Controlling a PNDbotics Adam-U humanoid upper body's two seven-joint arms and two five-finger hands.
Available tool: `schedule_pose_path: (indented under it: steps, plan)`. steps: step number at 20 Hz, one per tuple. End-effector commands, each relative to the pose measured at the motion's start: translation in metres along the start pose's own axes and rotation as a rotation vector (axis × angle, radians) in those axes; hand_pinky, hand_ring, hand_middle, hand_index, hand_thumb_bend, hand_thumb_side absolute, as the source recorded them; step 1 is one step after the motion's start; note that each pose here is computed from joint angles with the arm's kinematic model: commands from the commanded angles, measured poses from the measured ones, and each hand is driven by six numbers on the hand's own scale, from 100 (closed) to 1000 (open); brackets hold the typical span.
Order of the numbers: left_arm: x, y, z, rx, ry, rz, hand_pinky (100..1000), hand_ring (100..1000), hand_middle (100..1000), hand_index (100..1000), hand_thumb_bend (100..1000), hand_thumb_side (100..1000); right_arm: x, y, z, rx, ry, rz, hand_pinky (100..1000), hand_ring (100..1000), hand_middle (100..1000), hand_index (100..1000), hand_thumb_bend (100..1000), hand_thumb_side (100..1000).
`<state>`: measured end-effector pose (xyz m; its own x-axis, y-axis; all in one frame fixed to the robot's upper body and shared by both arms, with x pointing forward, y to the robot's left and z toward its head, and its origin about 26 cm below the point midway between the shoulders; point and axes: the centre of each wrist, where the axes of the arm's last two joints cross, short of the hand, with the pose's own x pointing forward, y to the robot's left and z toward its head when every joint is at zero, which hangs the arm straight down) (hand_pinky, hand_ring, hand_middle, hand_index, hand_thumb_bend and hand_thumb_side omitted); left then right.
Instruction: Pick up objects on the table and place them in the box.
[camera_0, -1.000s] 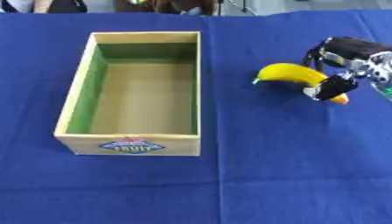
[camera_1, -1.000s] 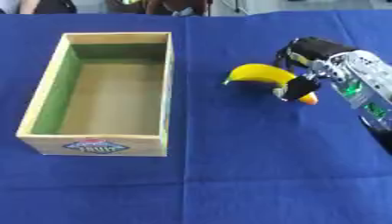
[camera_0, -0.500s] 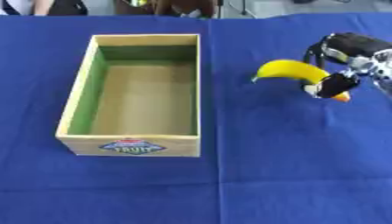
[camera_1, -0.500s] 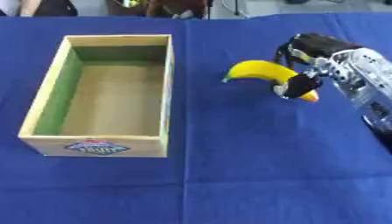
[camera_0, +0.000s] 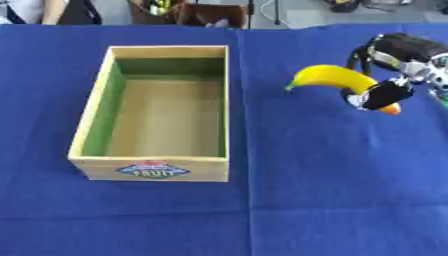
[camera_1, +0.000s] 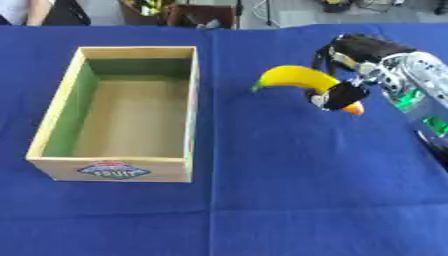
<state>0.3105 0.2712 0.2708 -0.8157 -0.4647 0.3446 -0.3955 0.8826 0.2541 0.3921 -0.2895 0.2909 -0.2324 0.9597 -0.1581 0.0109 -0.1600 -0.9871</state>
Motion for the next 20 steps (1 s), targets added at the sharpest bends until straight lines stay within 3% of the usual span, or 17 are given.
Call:
schedule_pose_path:
  steps: [1, 20]
  plan:
    - [0.006, 0.005, -0.006, -0.003, -0.033, -0.010, 660, 809, 907, 1000, 100, 1000, -0.005, -0.020, 0.009, -0.048, 0.007, 0.018, 802, 803, 393, 466, 100, 341]
    - [0.005, 0.006, -0.005, -0.007, -0.030, -0.018, 662, 811, 907, 1000, 100, 1000, 0.023, -0.050, 0.010, -0.102, -0.073, 0.024, 798, 799, 381, 452, 100, 350]
